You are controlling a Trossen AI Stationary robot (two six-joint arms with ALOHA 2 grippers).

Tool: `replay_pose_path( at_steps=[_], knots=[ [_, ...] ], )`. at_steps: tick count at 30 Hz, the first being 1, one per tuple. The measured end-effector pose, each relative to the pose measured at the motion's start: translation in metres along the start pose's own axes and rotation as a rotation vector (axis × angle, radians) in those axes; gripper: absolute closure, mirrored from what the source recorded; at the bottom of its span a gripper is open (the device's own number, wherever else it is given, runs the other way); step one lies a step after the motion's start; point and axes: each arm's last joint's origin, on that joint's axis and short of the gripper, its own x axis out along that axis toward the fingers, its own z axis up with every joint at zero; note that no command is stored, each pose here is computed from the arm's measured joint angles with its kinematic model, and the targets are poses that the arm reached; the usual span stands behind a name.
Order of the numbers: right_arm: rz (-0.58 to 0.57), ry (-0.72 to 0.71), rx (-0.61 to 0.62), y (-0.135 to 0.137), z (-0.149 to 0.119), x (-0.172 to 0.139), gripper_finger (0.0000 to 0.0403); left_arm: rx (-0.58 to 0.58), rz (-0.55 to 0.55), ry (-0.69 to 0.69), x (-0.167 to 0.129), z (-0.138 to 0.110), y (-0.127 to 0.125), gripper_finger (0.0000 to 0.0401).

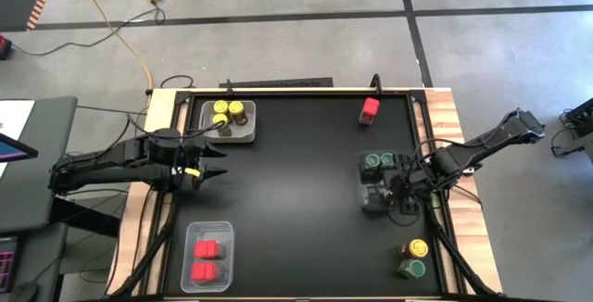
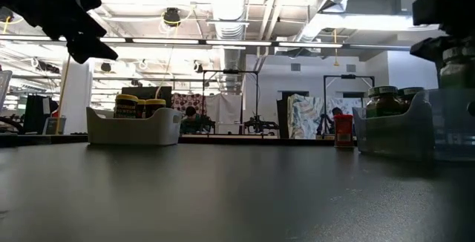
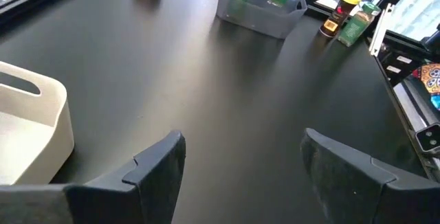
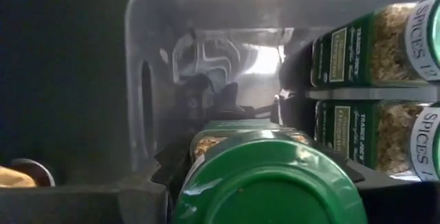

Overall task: Sort spices by type
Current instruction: Put the left green seasoning bottle into the black bin

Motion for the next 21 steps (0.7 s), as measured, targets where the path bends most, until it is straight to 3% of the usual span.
replay_pose_path(
  at_steps=[10, 21],
  knots=[
    [0.022, -0.036, 0.070, -0.014, 0.001, 0.005, 0.0184, -0.077, 0.000, 0.000, 0.000, 0.000, 0.000, 0.0124],
    [-0.018, 0.008, 0.157, -0.025, -0.002, 0.019, 0.0184, -0.084, 0.006, -0.001, 0.000, 0.000, 0.000, 0.0124]
  ],
)
